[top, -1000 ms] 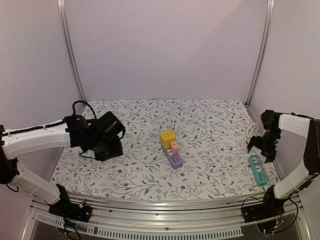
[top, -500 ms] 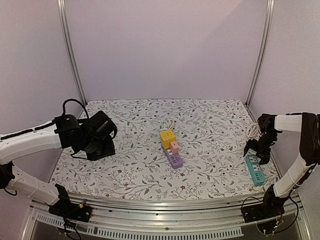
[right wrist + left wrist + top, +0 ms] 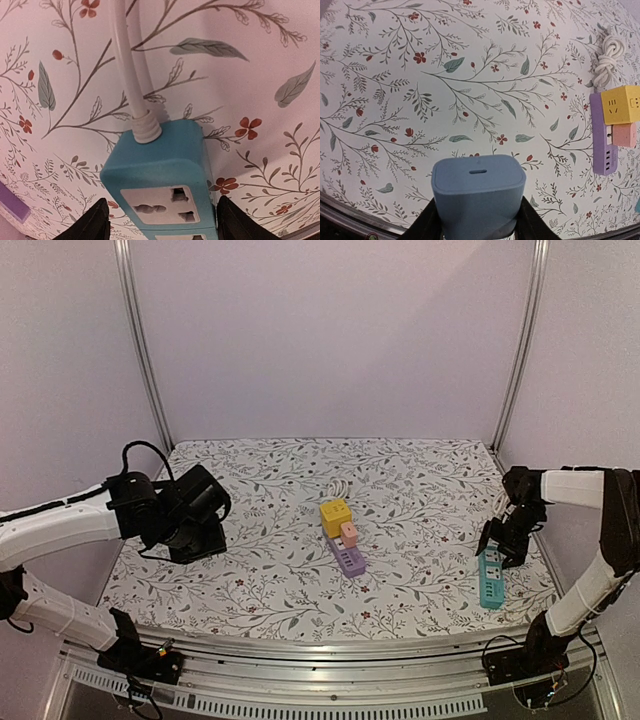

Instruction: Insert the plug

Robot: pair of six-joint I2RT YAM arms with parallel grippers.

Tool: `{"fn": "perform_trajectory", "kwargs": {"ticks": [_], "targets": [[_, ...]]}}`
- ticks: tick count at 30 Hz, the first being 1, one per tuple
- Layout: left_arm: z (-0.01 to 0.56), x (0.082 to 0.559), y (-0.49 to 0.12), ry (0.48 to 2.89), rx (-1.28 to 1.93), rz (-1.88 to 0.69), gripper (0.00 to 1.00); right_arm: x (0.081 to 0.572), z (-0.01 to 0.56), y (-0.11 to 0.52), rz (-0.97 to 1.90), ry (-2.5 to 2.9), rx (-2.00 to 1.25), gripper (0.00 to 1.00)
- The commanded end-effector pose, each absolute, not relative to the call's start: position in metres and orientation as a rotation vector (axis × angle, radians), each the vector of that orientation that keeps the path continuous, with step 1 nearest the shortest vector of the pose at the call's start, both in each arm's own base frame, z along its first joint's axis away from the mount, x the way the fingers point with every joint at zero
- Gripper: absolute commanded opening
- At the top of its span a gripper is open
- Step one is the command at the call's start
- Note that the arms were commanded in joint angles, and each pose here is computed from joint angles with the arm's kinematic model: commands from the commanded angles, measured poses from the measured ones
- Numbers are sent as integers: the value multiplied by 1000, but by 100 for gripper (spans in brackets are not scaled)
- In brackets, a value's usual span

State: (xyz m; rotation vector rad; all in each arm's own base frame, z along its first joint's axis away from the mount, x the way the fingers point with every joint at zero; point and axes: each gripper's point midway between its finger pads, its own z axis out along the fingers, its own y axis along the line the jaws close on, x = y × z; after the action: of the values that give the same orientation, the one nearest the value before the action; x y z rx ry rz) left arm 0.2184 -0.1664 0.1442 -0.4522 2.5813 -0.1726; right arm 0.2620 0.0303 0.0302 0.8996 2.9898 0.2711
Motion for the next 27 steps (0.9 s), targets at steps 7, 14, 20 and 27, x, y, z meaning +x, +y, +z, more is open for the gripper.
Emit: {"fn": "perform_trajectory", "kwargs": {"ticks": [7,14,20,27], "targets": [[141,219,-158,2570,-486,-155,6,245,20,46,263,3089,815,45],[142,217,-155,2564,-487,-153,5,262,30,53,229,3080,738,33],[148,217,-151,2550,-482,-146,5,295,40,86,254,3082,602,33],[157,216,-146,2524,-469,-159,4,337,40,155,313,3112,414,34]]}}
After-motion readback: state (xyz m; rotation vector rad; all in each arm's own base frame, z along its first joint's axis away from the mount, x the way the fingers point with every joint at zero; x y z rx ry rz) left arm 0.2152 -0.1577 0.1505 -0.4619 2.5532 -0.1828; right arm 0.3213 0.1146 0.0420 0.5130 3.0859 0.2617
